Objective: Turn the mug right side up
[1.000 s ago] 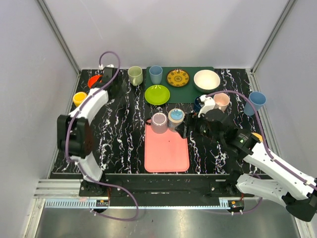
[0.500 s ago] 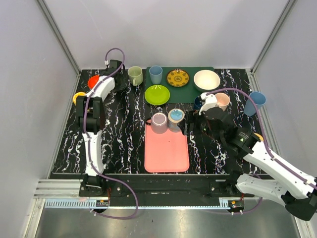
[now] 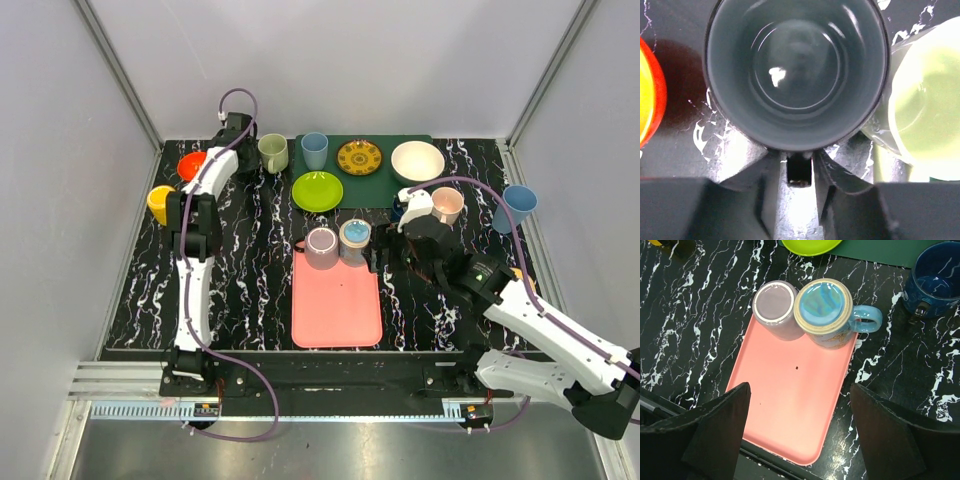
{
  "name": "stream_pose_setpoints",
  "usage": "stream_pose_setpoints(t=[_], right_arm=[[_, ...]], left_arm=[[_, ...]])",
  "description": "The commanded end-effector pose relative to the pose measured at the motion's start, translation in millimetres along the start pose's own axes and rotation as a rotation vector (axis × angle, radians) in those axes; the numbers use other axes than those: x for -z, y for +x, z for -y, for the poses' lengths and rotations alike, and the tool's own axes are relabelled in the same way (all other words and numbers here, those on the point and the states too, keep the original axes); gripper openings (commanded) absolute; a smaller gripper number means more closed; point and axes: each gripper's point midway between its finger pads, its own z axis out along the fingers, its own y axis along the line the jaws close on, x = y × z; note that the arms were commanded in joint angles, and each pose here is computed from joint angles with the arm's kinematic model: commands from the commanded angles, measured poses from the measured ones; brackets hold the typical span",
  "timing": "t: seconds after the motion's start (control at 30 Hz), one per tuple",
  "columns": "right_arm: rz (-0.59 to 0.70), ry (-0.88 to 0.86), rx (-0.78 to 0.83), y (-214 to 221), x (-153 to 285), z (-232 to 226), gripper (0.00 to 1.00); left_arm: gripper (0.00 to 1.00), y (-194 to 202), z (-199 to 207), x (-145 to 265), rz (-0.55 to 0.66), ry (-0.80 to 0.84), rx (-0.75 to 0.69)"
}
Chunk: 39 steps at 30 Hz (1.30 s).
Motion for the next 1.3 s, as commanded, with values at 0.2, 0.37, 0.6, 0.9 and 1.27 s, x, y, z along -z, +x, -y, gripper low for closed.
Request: stream_pose_setpoints(t=[0.2,0.37,0.6,0.9,1.27], right_arm=[[0.025,0.042,0.020,-9.1,-3.2,3.8,0.87],[-0.002,0.088,0.091,4.0,-19.7,13.3,0.88],[-0.008,0.048,0.117,10.0,-30.4,6.4,0.86],[0.001,-0.028,0.097,4.2,-10.5,-3.4,0.84],[-0.007,-0.057,0.019,17.2,4.9,-0.9,0.81]], left_arm=[[0.74,-49.5,-11.1,36.9,0.142,-0.020,0.063],[0.80,-61.6,-21.1,120.9,0.243,0.033,0.154],[0.80,28.0,30.3,234.8,0.281,0.306,0.046],[0.80,157.4,91.5,227.2,-0.048,0.731,-0.327],[0.59,152.7,88.4,177.0,-0.123,0.589,-0.179]])
